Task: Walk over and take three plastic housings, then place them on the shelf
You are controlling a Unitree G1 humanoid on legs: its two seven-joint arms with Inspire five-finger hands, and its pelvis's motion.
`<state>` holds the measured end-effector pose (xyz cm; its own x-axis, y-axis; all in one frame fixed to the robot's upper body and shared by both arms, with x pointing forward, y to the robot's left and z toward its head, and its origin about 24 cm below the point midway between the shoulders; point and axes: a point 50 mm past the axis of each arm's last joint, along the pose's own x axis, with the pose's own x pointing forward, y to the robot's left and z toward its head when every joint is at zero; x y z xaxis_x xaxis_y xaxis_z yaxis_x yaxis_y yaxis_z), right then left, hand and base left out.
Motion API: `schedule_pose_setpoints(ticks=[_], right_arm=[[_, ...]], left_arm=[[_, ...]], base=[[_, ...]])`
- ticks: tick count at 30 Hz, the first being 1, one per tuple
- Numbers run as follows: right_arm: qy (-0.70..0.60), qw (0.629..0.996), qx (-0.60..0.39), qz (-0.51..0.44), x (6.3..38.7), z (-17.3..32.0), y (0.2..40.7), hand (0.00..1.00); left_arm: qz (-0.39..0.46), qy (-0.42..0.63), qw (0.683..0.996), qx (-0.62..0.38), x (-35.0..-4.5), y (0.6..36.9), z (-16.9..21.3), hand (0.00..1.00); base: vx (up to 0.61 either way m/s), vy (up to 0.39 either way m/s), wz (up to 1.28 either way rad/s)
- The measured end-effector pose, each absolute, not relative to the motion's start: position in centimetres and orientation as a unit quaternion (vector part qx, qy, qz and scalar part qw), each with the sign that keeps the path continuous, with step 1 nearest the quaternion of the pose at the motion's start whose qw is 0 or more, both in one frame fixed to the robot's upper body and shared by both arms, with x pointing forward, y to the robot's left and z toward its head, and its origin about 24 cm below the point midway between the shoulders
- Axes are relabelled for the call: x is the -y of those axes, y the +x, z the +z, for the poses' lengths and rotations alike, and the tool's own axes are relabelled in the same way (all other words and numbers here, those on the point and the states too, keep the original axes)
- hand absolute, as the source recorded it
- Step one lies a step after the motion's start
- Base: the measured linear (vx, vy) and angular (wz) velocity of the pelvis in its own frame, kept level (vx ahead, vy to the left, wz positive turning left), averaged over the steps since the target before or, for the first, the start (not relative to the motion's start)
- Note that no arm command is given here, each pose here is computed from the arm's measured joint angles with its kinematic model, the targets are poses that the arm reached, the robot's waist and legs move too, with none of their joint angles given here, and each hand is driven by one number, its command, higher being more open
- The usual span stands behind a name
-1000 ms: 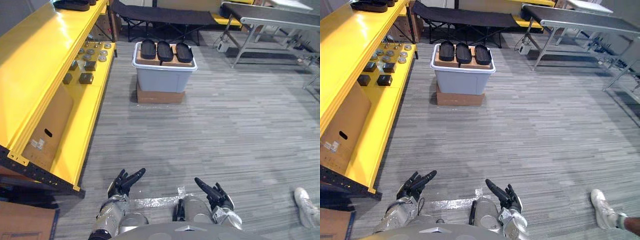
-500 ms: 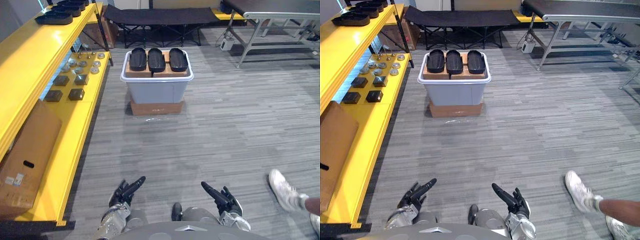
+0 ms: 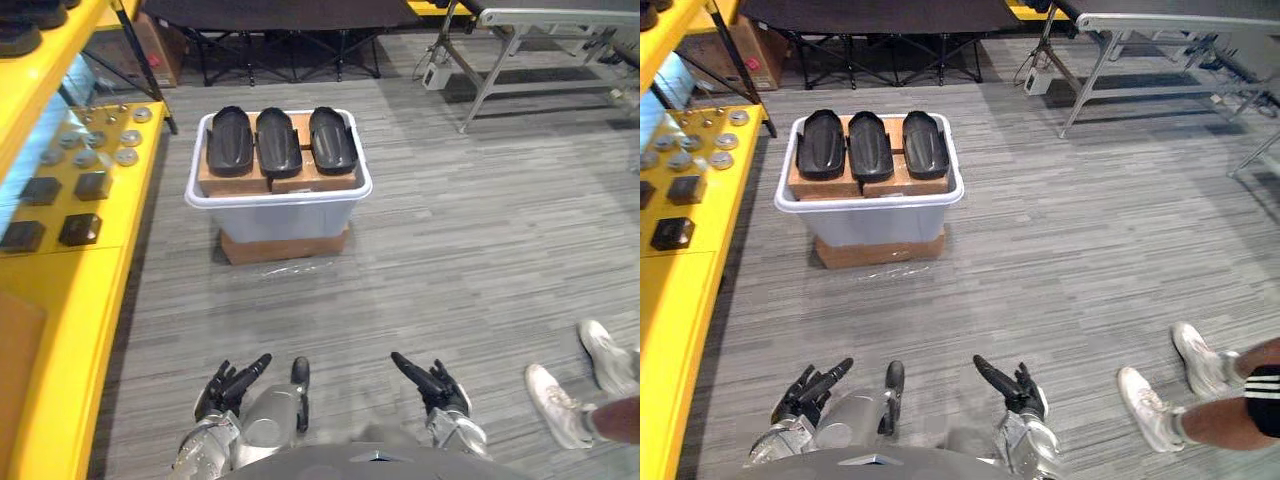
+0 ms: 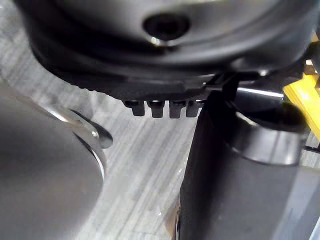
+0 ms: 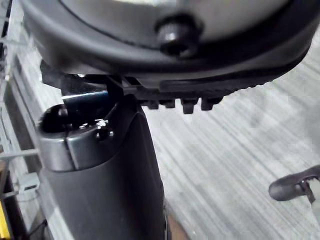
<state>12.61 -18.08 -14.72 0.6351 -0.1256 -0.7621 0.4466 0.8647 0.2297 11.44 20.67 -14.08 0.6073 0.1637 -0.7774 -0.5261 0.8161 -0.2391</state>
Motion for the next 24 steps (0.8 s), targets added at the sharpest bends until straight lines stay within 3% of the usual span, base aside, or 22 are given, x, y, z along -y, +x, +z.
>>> schedule_pose_setpoints(ticks=[8, 17, 24], right_arm=[[0.182, 0.898, -0.371, -0.149, 18.2, -14.1, 13.8, 1.0], [0.177, 0.894, -0.367, -0.184, 19.6, -14.2, 12.7, 1.0], [0.15, 0.903, -0.341, -0.215, 21.4, -13.3, 13.1, 1.0]], left_arm=[[0.166, -0.246, 0.876, -0.379, -18.8, 14.1, -13.5, 1.0], [0.206, -0.308, 0.844, -0.387, -17.0, 13.4, -14.2, 1.0], [0.174, -0.286, 0.853, -0.401, -16.5, 13.5, -14.2, 1.0]], base=[[0.43, 0.01, 0.32], [0.27, -0.312, 0.52], [0.13, -0.067, 0.4]])
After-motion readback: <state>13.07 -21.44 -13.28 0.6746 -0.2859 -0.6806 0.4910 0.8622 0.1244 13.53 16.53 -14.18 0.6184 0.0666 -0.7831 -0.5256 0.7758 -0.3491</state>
